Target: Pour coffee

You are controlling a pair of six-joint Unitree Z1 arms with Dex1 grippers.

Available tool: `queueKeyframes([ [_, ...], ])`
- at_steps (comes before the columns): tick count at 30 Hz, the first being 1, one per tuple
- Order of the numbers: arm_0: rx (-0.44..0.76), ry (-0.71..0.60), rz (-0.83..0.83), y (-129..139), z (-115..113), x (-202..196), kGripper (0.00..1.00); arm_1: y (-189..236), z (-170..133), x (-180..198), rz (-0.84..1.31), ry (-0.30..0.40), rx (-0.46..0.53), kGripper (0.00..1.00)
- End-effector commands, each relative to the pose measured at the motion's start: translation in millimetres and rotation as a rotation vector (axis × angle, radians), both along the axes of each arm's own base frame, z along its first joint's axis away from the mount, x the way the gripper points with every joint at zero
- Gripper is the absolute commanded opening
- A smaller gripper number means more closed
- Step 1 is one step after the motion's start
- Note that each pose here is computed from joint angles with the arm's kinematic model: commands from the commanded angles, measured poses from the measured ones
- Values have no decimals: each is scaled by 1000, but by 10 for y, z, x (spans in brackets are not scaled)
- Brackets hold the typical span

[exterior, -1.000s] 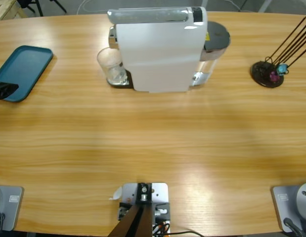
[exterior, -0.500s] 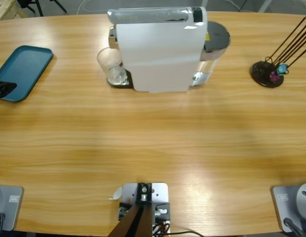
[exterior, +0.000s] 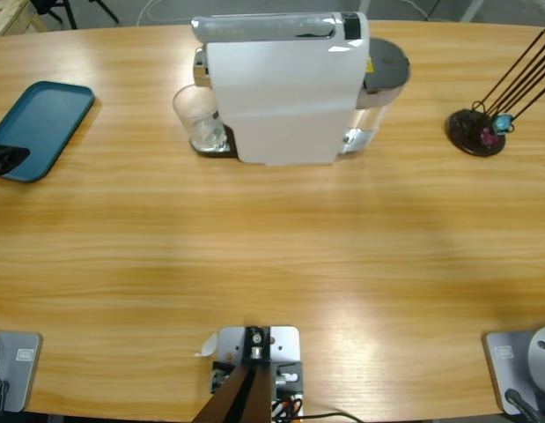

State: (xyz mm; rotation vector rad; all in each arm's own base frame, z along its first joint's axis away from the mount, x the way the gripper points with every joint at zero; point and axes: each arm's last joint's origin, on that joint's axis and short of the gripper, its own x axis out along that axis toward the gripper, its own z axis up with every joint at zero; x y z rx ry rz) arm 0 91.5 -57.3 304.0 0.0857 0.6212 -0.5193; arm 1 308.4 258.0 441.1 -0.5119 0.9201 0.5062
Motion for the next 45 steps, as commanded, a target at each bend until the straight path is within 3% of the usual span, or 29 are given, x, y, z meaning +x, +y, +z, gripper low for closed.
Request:
queueKeyframes([
  [1, 0, 19, 14, 34, -96, -39, 1000, 67, -318, 123, -32, 89, -47, 0],
  [45, -5, 16, 10, 37, -91, -49, 1000, 168, -633, 118, -49, 132, -36, 0],
])
